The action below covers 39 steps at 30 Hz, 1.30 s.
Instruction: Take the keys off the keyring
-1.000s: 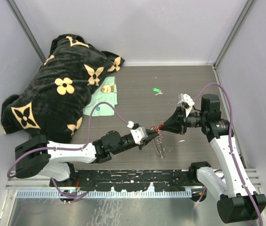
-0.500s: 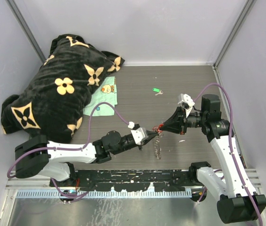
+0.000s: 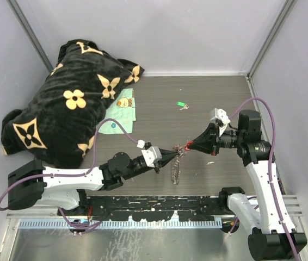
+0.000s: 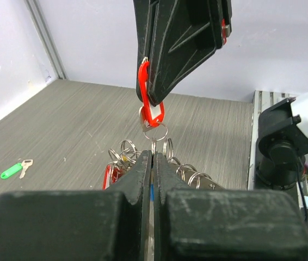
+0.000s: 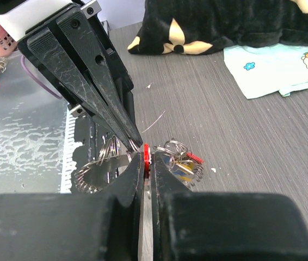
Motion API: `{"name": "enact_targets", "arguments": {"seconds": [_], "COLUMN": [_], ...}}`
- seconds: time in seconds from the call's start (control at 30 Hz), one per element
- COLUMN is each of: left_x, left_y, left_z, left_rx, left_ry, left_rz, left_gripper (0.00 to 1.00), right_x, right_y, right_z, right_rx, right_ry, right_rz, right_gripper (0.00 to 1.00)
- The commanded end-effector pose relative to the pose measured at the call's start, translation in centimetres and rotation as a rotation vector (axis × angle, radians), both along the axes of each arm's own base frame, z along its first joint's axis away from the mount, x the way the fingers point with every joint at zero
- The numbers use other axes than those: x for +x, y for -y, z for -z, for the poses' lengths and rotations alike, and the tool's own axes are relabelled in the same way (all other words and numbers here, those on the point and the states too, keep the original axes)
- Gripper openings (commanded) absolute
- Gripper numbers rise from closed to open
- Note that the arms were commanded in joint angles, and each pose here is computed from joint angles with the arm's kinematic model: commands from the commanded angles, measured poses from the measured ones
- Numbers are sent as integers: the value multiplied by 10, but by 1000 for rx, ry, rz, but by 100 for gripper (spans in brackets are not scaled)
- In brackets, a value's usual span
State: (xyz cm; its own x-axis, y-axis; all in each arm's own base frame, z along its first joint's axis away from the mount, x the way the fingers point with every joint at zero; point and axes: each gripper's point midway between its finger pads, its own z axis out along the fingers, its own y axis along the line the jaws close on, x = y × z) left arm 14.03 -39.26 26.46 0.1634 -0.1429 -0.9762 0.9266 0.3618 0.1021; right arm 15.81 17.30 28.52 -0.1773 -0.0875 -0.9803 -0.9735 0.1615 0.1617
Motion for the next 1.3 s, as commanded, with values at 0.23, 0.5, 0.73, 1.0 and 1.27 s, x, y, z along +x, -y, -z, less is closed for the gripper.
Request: {"name": "enact_targets", "arguments": {"seconds": [0.23,0.5,0.73,1.0,1.27], "left_x": [3,1,6,11,15], "left_y": [-16,-13,-11,-13,-14], "left_z": [-50,-57,-48,-48,-37], "left_rx": [-230,-289,-336,-378,-353], "left_ry": [-30,-53,-91,-101,-96], "left_rz": [-39,-21,-36,-59,-90], "left_gripper": [0,0,0,0,0], "right_x": [-3,-7,-8,-9,-7], "right_y": [0,-2,-5,-6,-5], "right_z": [-8,-2,2,2,-4], "right_rx": [15,34,34,33,17], "right_ry": [66,41,35,39,57], "right_rz": [-18,-50,-63,-69,-43], "right_gripper": [1,1,1,1,1]}}
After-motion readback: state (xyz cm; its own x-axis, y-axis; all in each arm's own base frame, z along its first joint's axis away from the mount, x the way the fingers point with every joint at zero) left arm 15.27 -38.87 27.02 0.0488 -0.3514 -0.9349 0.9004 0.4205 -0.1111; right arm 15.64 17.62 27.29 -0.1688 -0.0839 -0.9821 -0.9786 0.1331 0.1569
